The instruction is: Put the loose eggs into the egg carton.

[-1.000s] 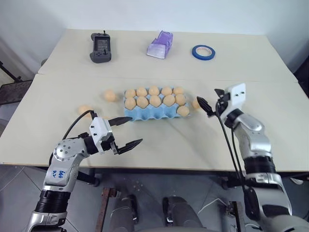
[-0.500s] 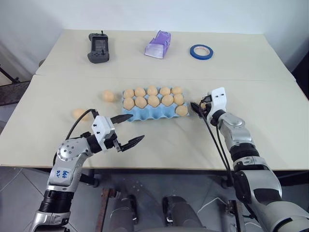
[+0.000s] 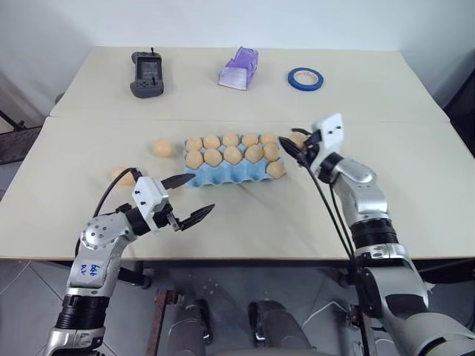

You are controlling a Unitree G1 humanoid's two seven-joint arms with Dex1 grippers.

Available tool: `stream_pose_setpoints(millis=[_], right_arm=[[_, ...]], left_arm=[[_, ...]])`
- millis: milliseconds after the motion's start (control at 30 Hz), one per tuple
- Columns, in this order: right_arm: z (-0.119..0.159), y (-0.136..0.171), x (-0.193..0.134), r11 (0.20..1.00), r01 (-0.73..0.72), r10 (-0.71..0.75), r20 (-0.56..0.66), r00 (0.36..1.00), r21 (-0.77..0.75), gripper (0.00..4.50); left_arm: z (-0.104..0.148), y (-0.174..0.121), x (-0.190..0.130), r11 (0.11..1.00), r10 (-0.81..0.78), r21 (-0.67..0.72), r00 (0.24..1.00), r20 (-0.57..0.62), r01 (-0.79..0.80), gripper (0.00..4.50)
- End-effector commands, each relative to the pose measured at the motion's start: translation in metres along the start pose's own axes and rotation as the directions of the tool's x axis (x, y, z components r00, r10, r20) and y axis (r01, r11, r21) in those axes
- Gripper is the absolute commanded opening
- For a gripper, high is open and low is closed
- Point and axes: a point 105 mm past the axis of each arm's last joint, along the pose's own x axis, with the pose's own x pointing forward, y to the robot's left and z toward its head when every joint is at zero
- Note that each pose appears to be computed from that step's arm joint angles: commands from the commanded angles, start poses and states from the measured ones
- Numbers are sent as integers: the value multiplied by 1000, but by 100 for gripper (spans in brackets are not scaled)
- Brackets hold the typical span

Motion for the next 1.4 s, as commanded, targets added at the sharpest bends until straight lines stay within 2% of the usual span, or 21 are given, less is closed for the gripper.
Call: stream_pose_setpoints(millis=[33,200,300,467,700,800,900,1100,1267,1367,1400], right_arm=[[9,35,17,994,-106,106,10,994,-29,213],[-16,59,21,981,-181,177,-59,982,-68,213],[-16,63,19,977,-204,201,-52,978,-60,283],[-1,43,9,982,-172,172,-17,985,-71,449],[-5,30,-4,984,-164,162,-36,986,-73,449],[3,40,-6,975,-220,220,-8,976,-40,449],[3,56,-5,956,-293,293,-31,956,-18,449],[-16,71,3,950,-312,310,-142,940,6,449],[-22,74,5,948,-319,315,-162,935,1,449],[-23,72,7,949,-314,310,-169,936,1,388],[-23,72,7,949,-314,310,-170,935,0,355]], left_arm=[[2,7,-11,999,46,13,999,-1,-46,450],[6,7,-14,997,73,22,997,3,-73,450],[7,7,-17,996,83,26,997,2,-83,450],[8,8,-23,994,106,27,994,-4,-106,450],[7,6,-23,994,109,19,994,-3,-108,450],[8,6,-21,994,104,17,995,1,-104,450],[7,6,-21,996,93,16,996,-3,-93,450],[9,2,-14,998,59,0,998,6,-59,450],[11,0,-11,999,47,-1,999,10,-47,450],[12,-1,-11,999,46,-1,999,15,-46,450],[13,-1,-10,999,47,-1,999,16,-47,450]])
